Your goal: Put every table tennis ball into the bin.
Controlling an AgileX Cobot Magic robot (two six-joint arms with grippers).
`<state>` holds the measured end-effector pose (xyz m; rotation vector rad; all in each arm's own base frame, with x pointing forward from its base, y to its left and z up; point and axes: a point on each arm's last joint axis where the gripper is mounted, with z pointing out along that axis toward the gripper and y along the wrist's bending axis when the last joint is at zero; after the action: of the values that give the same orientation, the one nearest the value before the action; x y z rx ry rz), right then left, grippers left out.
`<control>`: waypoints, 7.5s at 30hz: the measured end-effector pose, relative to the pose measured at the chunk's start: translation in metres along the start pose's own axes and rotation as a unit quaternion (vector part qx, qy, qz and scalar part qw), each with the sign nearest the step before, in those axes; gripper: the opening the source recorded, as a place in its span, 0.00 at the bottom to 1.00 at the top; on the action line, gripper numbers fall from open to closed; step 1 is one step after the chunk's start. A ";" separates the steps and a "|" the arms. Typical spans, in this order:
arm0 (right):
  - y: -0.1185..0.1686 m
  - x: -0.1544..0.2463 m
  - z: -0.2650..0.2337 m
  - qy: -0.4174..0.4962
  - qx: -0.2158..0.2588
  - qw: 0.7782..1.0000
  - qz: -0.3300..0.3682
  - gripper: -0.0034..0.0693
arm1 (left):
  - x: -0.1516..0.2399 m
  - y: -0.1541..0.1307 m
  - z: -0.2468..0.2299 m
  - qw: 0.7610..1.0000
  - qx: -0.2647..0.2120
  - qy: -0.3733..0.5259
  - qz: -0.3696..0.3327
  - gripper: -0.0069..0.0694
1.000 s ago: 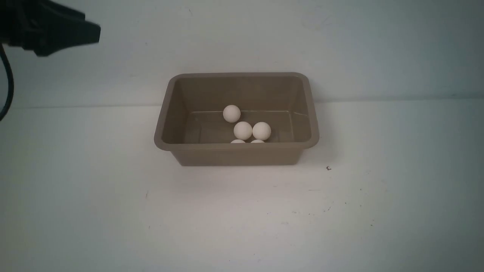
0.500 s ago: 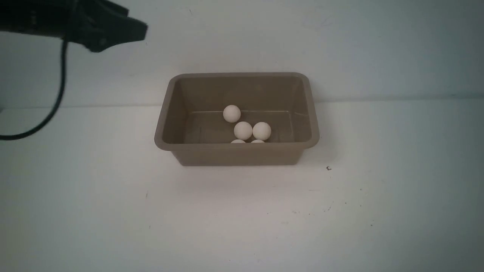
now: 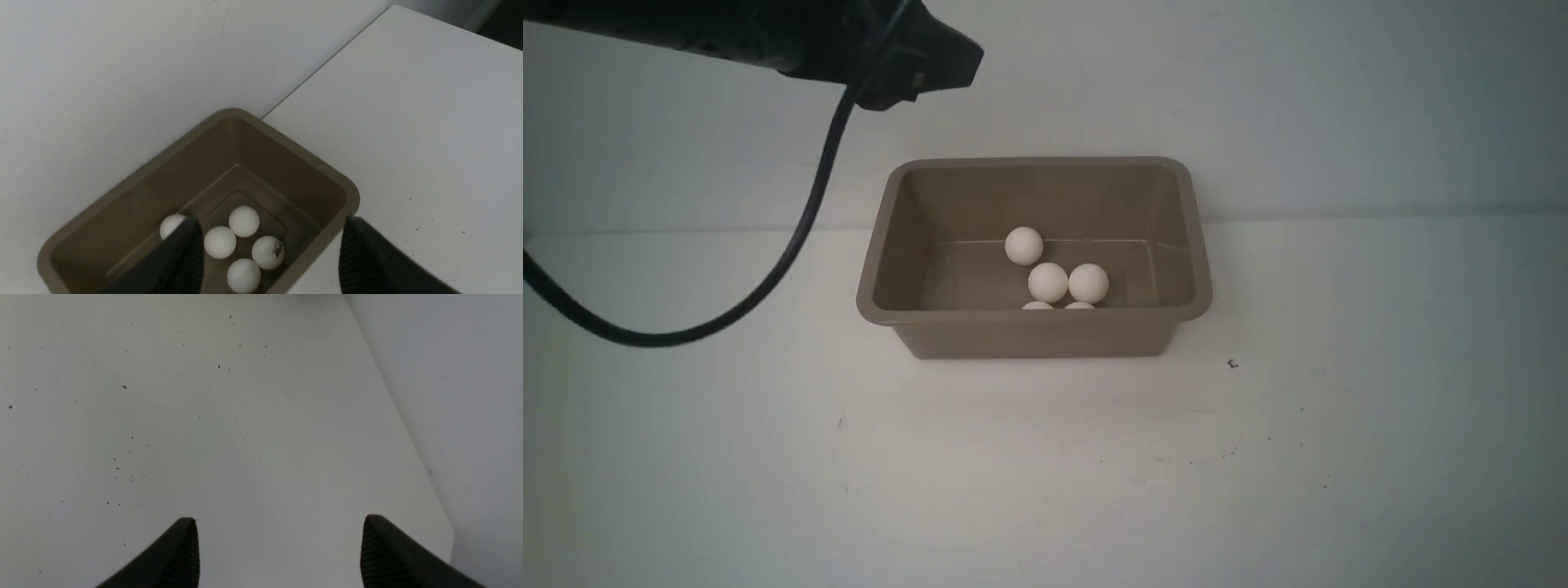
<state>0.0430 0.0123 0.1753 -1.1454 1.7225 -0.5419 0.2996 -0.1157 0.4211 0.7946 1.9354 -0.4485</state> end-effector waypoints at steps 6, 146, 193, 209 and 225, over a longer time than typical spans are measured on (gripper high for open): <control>0.000 0.000 0.000 0.000 -0.001 1.000 0.000 0.71 | 0.001 -0.020 -0.039 0.998 -0.044 0.028 -0.046 0.62; -0.050 -0.055 -0.048 -0.194 0.049 0.951 0.234 0.71 | 0.341 -0.094 -0.111 0.920 -0.349 -0.072 -0.165 0.62; -0.015 0.008 0.006 -0.060 0.122 0.871 0.471 0.71 | 0.341 -0.094 -0.111 0.920 -0.348 -0.072 -0.166 0.62; -0.015 0.008 0.006 -0.060 0.122 0.871 0.471 0.71 | 0.341 -0.094 -0.111 0.920 -0.348 -0.072 -0.166 0.62; -0.015 0.008 0.006 -0.060 0.122 0.871 0.471 0.71 | 0.341 -0.094 -0.111 0.920 -0.348 -0.072 -0.166 0.62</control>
<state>0.0540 -0.0002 0.1802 -0.0715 1.7918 -0.0579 0.0517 0.0000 0.1704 -0.0290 1.8997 0.0097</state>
